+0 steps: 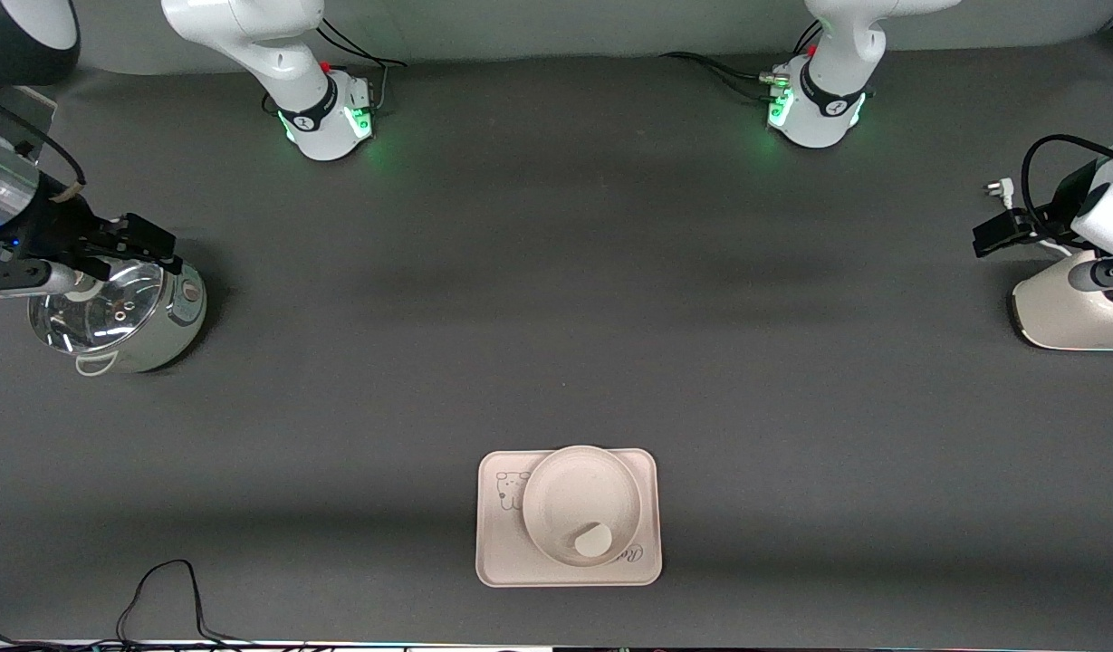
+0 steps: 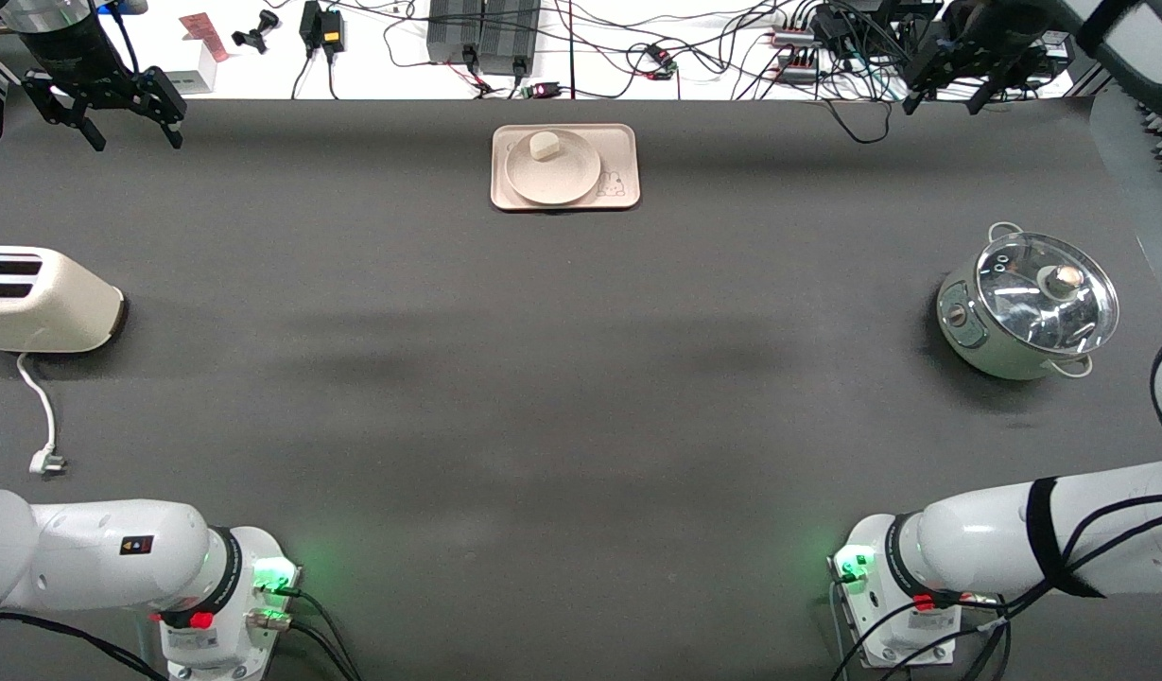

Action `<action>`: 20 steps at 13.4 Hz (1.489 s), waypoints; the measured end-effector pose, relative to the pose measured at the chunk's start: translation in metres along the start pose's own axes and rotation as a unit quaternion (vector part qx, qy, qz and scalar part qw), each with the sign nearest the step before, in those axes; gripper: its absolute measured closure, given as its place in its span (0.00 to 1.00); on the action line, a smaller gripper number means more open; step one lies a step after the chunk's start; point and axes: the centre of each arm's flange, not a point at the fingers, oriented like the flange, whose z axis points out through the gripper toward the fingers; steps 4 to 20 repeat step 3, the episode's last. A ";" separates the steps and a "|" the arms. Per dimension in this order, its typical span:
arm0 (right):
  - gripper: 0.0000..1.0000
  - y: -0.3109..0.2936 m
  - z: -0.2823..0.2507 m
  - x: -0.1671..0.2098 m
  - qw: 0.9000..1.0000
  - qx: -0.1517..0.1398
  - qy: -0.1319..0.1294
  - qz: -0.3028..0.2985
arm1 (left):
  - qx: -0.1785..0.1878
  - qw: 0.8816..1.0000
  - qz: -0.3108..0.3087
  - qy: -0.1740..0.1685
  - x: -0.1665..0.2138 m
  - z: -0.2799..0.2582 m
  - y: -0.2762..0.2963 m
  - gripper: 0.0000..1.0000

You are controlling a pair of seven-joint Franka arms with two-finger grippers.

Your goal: Place bun in plate and plate on tray

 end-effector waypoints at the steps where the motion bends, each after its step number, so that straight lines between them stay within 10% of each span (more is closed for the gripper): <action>1: 0.00 0.007 -0.004 -0.004 1.000 0.002 -0.002 0.005 | 0.000 1.000 0.000 -0.002 0.000 0.000 0.000 0.00; 20: 0.00 0.010 -0.007 -0.008 1.000 0.004 -0.005 0.009 | 0.001 1.000 0.000 -0.008 -0.002 -0.001 -0.001 0.00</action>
